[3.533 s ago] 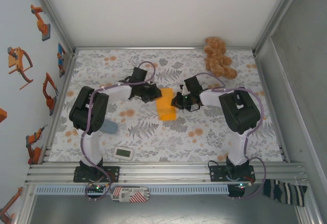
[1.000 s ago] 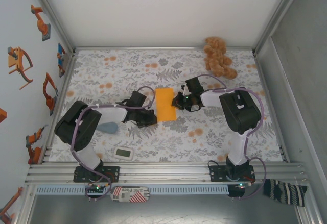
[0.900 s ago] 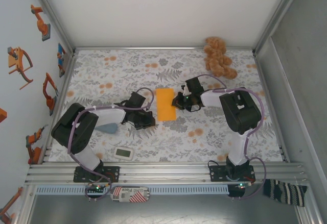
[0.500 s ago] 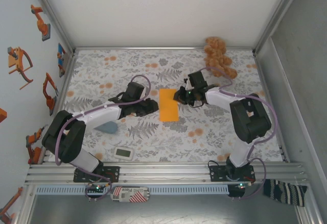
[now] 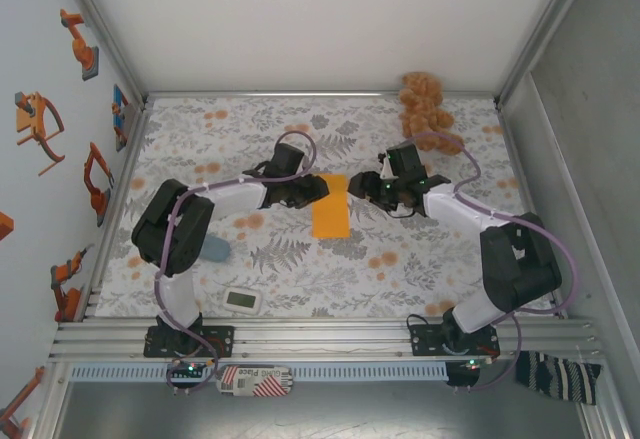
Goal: Fold a paper plane with a square sheet of paper (pick it up from the middle)
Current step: First fold the square sheet of paper in half at the center of the table, then fold the triangle a second time at the center of the table.
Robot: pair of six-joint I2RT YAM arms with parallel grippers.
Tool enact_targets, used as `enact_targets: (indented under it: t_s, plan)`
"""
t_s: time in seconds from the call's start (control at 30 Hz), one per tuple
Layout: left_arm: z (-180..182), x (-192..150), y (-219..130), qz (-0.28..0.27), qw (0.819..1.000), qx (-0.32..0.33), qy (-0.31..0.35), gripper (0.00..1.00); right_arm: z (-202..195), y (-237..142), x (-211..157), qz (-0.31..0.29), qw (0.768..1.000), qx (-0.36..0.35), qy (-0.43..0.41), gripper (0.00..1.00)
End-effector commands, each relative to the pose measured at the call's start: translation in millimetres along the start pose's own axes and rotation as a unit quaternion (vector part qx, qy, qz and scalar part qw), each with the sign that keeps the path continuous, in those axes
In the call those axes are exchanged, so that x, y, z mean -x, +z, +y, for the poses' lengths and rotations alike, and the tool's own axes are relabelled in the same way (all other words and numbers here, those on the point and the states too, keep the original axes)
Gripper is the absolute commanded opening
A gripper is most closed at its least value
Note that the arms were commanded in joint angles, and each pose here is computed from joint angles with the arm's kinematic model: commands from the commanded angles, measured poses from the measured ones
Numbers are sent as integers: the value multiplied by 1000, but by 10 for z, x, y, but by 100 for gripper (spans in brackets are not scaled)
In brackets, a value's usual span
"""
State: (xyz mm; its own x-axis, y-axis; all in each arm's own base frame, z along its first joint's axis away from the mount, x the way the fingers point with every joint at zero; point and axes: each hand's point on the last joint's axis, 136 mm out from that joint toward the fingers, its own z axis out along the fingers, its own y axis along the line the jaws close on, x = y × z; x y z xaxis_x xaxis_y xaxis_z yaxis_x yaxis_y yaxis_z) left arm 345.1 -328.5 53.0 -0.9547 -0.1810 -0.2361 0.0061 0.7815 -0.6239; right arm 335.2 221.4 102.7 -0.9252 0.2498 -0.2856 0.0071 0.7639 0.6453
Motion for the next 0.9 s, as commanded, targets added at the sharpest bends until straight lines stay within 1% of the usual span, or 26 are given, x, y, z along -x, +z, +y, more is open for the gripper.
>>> enact_targets:
  t_s: [0.0,0.03,0.1,0.3,0.43,0.53,0.67,0.73,0.87]
  plan:
    - [18,94,13,0,1000,4,-13,39,-29,-37,-47,6,1000,-1,-2,59]
    - [61,103,26,1,1000,12,-15,39,-26,-27,-60,9,1000,1,2,56]
    - [72,115,53,10,1000,7,-21,39,-26,-8,-74,13,1000,5,8,54]
    - [175,41,125,32,999,21,-21,37,-41,70,-99,23,1000,11,14,51]
    - [152,-30,175,47,999,1,-21,35,-59,111,-130,33,999,12,17,49]
    - [61,-32,169,54,998,-20,-12,35,-69,137,-130,33,999,14,17,47]
    - [38,-58,207,64,997,-28,-11,34,-107,174,-139,34,999,9,27,46]
    - [92,-76,216,63,998,-19,-13,34,-117,188,-150,39,999,9,34,45]
    - [319,-157,271,71,997,25,-29,34,-185,216,-195,51,998,-8,36,44]
